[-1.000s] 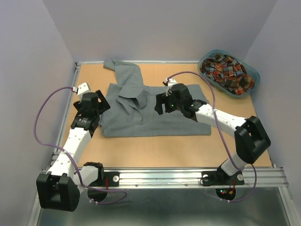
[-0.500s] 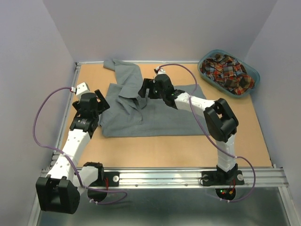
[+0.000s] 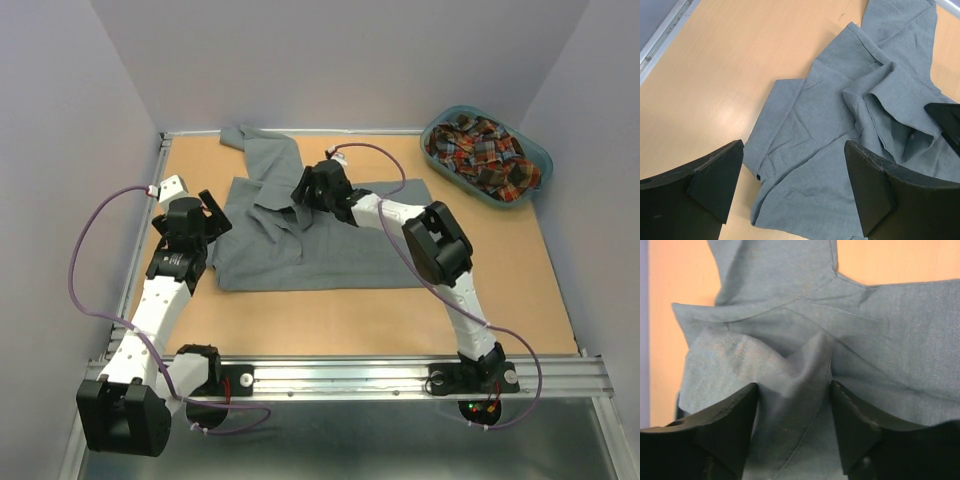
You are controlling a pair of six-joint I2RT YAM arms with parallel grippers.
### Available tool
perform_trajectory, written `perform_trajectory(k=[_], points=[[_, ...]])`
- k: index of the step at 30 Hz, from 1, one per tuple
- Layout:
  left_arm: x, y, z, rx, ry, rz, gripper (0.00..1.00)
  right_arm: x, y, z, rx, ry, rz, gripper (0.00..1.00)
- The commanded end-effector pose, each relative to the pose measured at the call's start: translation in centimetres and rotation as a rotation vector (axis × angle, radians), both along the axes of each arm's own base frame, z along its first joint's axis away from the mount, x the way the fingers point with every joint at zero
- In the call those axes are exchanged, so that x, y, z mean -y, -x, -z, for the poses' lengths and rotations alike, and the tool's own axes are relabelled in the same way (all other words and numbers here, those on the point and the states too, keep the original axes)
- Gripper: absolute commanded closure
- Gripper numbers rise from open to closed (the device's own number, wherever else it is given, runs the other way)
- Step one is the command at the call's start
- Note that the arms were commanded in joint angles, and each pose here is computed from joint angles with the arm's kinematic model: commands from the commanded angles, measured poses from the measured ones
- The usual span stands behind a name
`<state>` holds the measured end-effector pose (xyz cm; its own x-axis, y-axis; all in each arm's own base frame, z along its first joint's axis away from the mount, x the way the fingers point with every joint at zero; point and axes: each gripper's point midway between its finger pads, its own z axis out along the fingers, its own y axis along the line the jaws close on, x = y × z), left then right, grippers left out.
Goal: Fold and stack the long sleeve shirts
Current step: Fold the shirt
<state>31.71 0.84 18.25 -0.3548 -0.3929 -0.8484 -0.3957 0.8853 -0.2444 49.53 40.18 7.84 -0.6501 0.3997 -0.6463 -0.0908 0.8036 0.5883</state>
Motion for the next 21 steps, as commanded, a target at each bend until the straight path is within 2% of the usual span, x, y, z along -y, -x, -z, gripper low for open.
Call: perform_trajectory(k=[1,2,3,4,6,8,16,17,21], points=[[-0.2,-0.1,-0.8,0.039,0.008,-0.006,0.06,-0.6,-1.9,-3.6,0.103,0.002,-0.010,0.42],[-0.2,-0.1,-0.8,0.042,0.008,-0.007,0.06,-0.9,-1.9,-3.9,0.116,0.009,-0.035,0.55],[-0.2,-0.1,-0.9,0.043,0.009,-0.006,0.06,-1.3,-2.1,-5.1,0.147,0.008,-0.060,0.61],[-0.2,-0.1,-0.8,0.040,0.009,-0.006,0.06,-1.6,-1.9,-5.6,0.181,0.040,-0.116,0.74],[-0.2,-0.2,-0.7,0.040,0.011,-0.003,0.06,-2.1,-2.0,-7.4,0.241,0.058,-0.170,0.90],[-0.2,-0.2,-0.6,0.036,0.012,-0.002,0.06,-2.5,-2.2,-10.3,0.348,0.107,-0.244,0.99],[-0.1,-0.2,-0.3,0.028,0.013,0.000,0.06,-3.1,-1.4,-16.8,0.676,0.310,-0.488,1.00],[-0.1,-0.2,-0.4,0.029,0.013,0.000,0.06,-3.1,-1.3,-17.2,0.743,0.373,-0.542,0.99],[0.0,-0.3,-0.2,0.025,0.017,0.004,0.06,-2.7,-1.5,-18.5,0.842,0.476,-0.575,0.99]])
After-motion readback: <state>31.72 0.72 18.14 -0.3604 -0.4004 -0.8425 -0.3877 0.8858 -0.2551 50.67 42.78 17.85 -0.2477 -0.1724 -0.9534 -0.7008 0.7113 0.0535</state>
